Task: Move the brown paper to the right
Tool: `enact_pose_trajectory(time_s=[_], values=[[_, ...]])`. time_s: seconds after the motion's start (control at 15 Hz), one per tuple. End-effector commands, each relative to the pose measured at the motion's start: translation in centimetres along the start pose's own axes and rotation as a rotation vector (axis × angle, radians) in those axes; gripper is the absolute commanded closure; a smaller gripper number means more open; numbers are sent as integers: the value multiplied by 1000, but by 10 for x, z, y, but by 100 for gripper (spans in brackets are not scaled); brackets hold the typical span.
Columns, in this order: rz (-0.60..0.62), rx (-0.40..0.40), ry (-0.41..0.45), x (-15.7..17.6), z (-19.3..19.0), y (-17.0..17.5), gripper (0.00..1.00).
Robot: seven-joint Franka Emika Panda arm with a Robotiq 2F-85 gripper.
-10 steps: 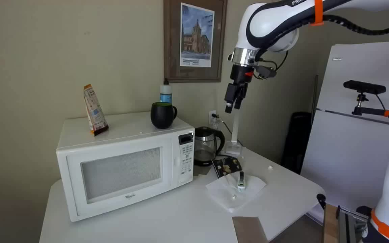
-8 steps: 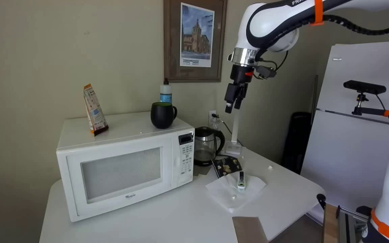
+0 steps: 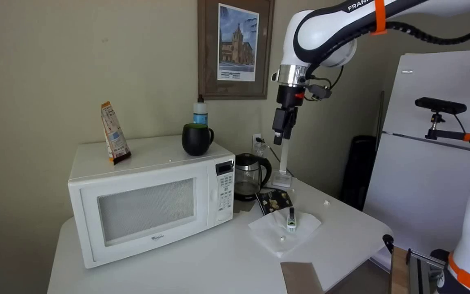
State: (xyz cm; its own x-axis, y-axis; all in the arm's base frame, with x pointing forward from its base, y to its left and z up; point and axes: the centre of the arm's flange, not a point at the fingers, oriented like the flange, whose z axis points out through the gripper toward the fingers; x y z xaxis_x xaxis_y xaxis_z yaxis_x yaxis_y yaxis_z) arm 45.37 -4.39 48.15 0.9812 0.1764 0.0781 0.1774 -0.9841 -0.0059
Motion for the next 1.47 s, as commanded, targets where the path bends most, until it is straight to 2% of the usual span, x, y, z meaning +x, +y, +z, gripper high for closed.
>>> enact_pose_trajectory(time_s=[0.0, 0.33, 0.47, 0.6, 0.67, 0.8, 1.07, 1.2, 1.4], values=[[-156, 51, -118, 9, 71, -41, 0], [-401, -17, -262, 13, 165, -90, 0], [-444, -29, -268, 8, 198, -96, 0], [-467, 4, -291, -2, 223, -100, 0], [-429, 4, -280, 3, 200, -101, 0], [-444, 14, -297, -1, 218, -101, 0], [-448, 15, -298, -1, 220, -101, 0], [-506, -16, -320, 0, 237, -110, 0], [-588, -21, -320, -11, 265, -126, 0]])
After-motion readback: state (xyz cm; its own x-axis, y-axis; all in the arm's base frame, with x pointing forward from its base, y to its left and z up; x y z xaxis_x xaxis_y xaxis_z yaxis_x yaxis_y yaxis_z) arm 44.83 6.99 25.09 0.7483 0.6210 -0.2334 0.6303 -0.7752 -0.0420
